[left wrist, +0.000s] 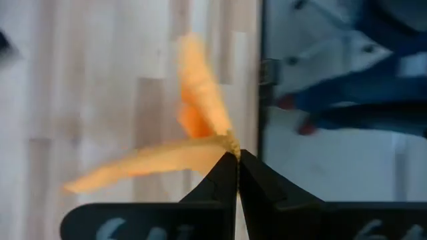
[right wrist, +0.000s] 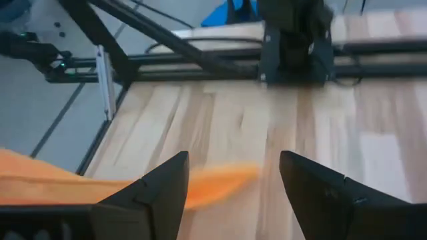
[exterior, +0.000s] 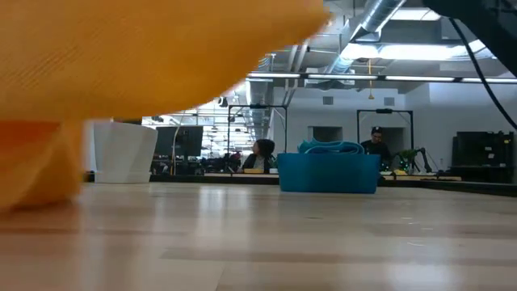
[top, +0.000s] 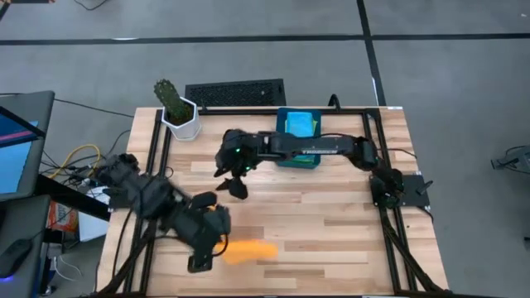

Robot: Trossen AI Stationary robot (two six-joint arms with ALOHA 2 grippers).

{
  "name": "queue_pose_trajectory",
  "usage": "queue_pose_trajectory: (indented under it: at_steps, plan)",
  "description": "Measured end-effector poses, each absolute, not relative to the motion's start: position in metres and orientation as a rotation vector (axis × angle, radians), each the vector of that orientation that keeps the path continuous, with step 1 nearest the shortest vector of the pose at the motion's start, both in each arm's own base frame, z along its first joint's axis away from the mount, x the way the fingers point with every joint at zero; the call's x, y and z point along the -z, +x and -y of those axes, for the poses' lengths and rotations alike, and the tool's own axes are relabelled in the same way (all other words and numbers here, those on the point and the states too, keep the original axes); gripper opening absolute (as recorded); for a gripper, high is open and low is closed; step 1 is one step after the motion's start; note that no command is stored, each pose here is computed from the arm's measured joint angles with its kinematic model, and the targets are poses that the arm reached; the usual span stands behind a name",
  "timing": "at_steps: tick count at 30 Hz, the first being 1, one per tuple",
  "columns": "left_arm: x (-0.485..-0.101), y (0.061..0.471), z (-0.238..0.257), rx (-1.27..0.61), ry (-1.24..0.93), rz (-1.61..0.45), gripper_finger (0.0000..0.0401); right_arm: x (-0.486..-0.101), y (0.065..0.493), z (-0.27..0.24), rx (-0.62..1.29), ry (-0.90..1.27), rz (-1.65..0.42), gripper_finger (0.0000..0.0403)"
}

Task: Fold microfiber towels
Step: Fold the orange towel

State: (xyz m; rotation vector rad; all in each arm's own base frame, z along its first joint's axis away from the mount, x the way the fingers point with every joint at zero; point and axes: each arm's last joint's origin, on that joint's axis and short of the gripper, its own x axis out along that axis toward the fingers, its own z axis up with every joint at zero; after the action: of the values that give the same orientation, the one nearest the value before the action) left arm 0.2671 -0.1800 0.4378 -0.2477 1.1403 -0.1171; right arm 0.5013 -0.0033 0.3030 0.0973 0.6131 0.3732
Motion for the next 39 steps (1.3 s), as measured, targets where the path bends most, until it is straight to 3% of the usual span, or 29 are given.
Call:
queue_pose_trajectory:
  at_steps: [4, 12, 18, 25, 35, 39]
  plan:
    - [-0.439, 0.270, 0.177, 0.213, -0.296, -1.183, 0.0000, -0.332, 0.482, -0.005, -0.438, 0.002, -0.592, 0.0258]
    - [-0.435, 0.249, 0.212, 0.322, -0.341, -1.283, 0.0000, -0.313, 0.491, -0.034, -0.519, -0.084, -0.590, 0.0258]
    - [-0.434, 0.236, 0.227, 0.243, -0.455, -1.333, 0.0000, -0.270, 0.504, -0.057, -0.590, -0.150, -0.664, 0.0258]
    - [-0.434, 0.226, 0.238, 0.207, -0.515, -1.351, 0.0000, -0.218, 0.533, -0.079, -0.659, -0.302, -0.553, 0.0258]
    - [-0.435, 0.228, 0.240, 0.173, -0.588, -1.335, 0.0000, -0.152, 0.554, -0.072, -0.655, -0.346, -0.538, 0.0258]
    - [-0.436, 0.228, 0.240, 0.164, -0.605, -1.335, 0.0000, -0.142, 0.558, -0.065, -0.651, -0.369, -0.519, 0.0257]
